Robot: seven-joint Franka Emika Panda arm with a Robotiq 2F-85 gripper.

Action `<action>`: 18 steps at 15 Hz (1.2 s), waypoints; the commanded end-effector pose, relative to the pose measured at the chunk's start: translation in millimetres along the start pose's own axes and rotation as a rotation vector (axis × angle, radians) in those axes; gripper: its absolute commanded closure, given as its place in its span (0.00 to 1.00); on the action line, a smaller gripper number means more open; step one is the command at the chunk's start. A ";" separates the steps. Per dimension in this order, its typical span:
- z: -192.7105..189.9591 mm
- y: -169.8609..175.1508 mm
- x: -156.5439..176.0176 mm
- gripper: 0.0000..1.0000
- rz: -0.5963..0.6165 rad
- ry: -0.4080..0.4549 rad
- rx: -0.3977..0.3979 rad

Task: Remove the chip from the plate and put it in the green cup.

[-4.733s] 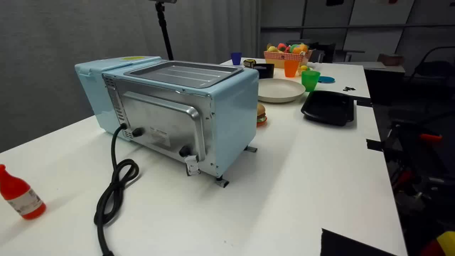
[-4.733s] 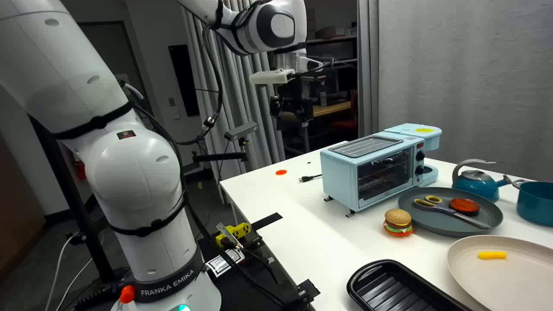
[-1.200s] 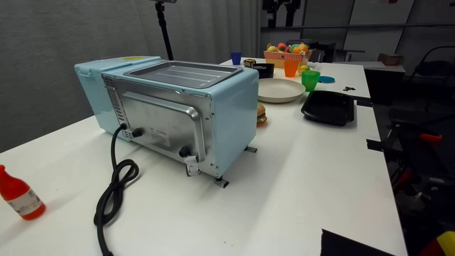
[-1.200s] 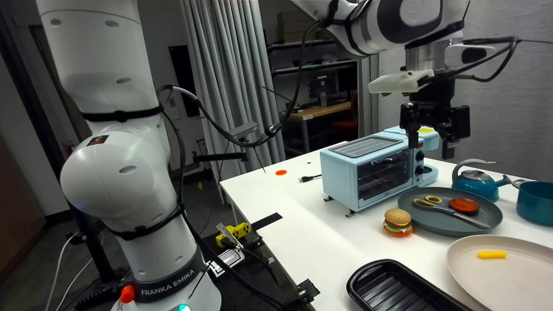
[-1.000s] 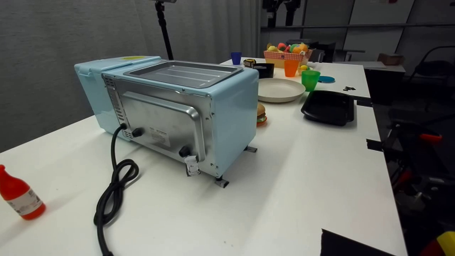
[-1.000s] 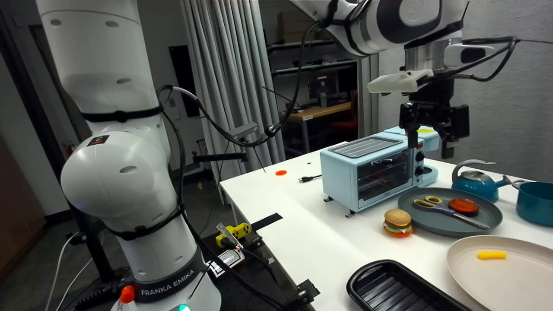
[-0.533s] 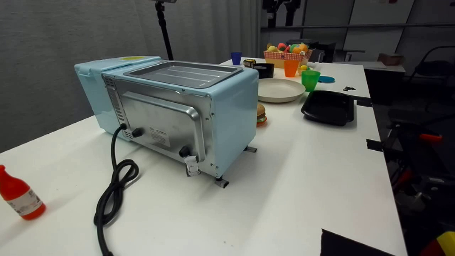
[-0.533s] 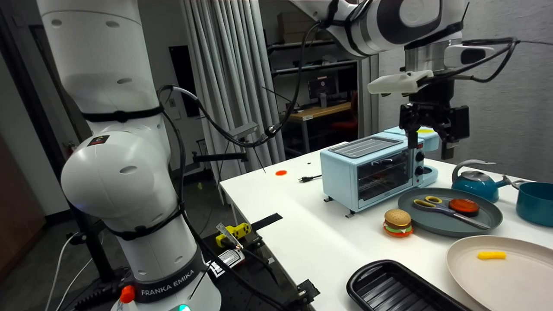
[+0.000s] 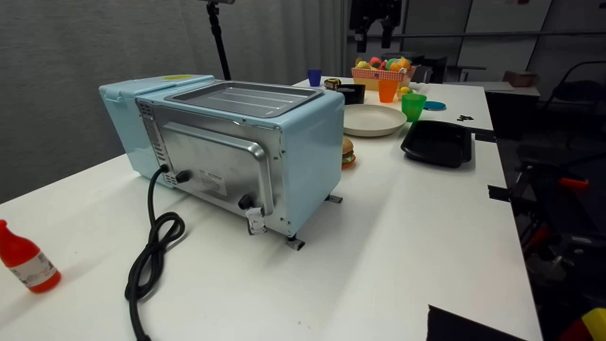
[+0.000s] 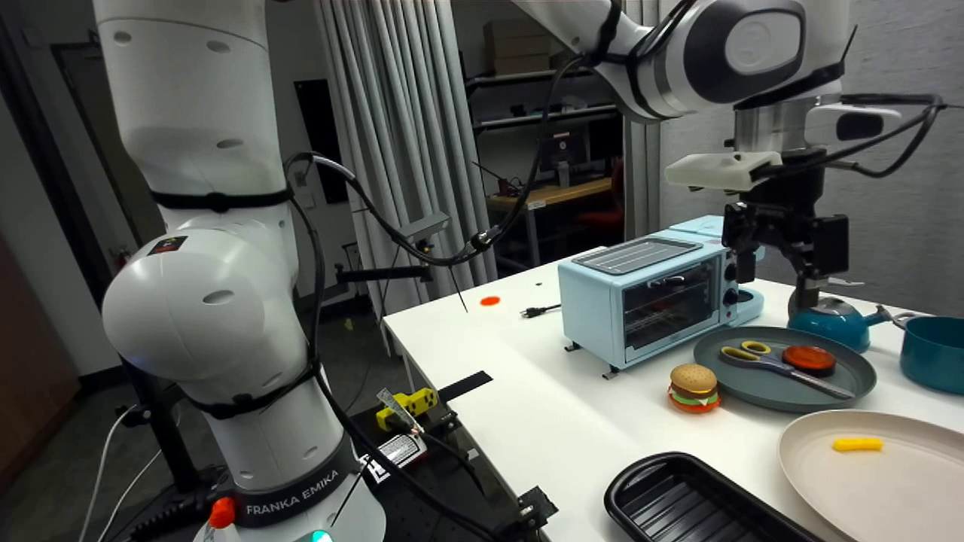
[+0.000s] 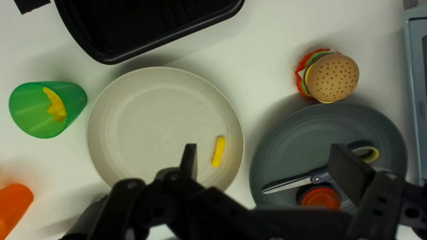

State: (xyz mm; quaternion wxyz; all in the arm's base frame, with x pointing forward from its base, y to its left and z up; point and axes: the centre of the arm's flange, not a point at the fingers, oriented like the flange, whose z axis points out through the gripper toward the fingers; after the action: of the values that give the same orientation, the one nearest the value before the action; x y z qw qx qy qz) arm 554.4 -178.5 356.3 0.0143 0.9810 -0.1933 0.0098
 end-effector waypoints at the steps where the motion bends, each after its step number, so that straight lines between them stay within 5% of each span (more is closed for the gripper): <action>1: 21.4 17.1 30.9 0.00 0.063 0.003 0.014; 18: 107.2 36.1 115.6 0.00 0.141 -0.026 -0.041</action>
State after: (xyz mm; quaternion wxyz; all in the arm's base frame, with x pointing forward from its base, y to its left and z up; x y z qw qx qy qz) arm 631.5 -249.7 264.5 0.0334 0.9676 -0.2501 -0.0049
